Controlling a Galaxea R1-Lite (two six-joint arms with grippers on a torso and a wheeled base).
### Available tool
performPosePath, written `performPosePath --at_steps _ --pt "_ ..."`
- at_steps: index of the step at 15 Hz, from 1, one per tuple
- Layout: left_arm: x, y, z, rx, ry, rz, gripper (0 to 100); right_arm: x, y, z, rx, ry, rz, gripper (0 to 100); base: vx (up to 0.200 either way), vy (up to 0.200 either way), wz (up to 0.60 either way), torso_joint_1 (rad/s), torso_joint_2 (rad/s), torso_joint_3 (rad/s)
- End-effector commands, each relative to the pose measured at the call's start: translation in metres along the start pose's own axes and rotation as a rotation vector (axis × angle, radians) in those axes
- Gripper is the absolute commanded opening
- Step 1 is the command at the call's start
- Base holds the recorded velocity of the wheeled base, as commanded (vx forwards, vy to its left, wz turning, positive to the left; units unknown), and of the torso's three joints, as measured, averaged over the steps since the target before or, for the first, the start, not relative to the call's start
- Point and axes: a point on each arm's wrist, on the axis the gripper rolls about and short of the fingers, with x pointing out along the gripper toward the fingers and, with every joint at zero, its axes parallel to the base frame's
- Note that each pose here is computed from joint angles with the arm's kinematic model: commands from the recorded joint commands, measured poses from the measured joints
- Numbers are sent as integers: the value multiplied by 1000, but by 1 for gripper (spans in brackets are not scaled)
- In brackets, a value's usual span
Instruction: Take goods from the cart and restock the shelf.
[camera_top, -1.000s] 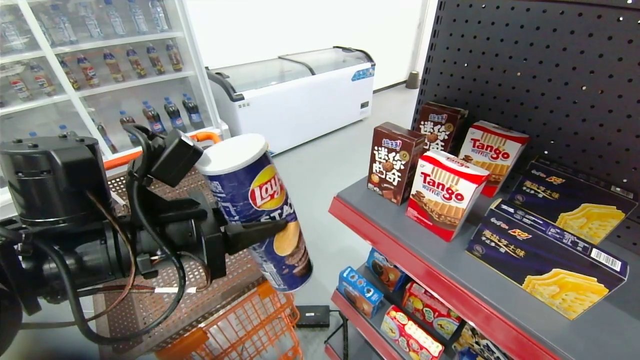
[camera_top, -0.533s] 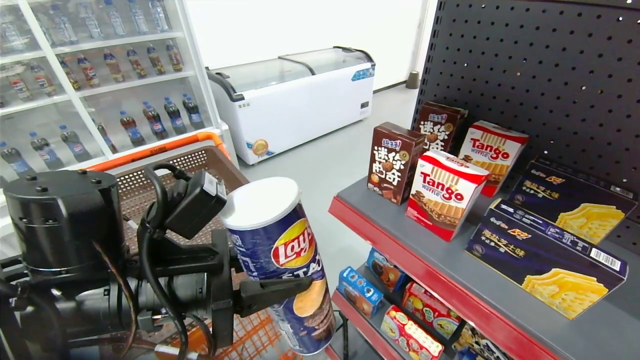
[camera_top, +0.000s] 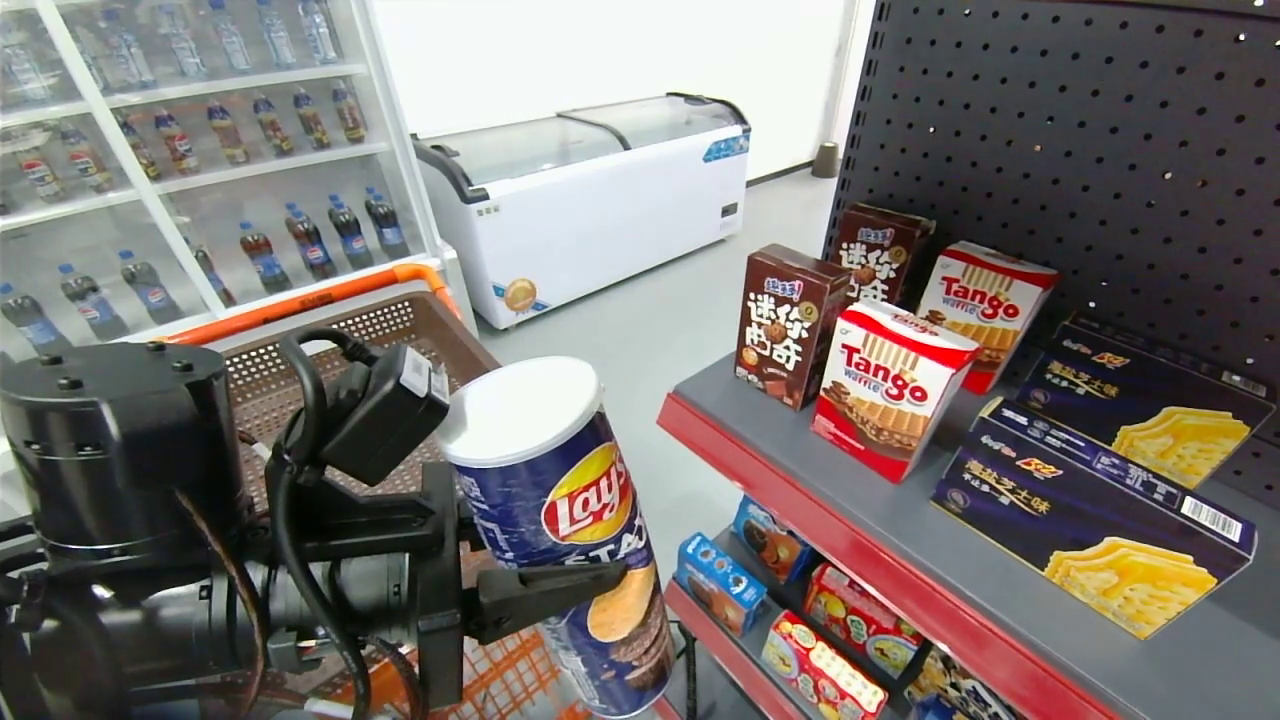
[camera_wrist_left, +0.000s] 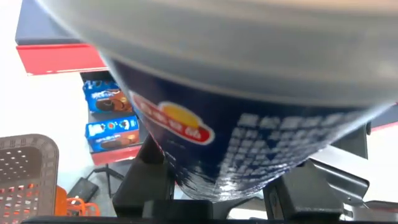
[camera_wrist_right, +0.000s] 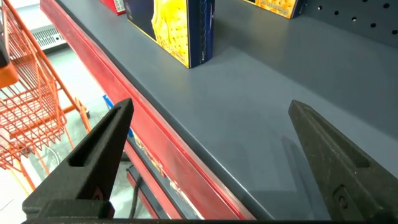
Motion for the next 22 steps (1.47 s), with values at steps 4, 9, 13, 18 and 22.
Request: performPosePath --at_steps 4,9,13,18,22 --pt "-2 -4 2 27 -9 -28 0 0 0 0 -1 1 1 100 0 0 0 0 0 0" --pt "-3 -5 2 34 -13 -38 0 0 0 0 -1 1 1 100 0 0 -480 0 4 4" --pt "-1 -22 6 61 -25 -108 0 0 0 0 -1 1 1 100 0 0 -600 4 4 0" --pt "-1 -26 8 70 -32 -126 0 0 0 0 -1 1 1 100 0 0 -600 4 4 2" --pt "-1 -25 7 68 -30 -123 0 0 0 0 -3 1 1 100 0 0 -600 0 5 4"
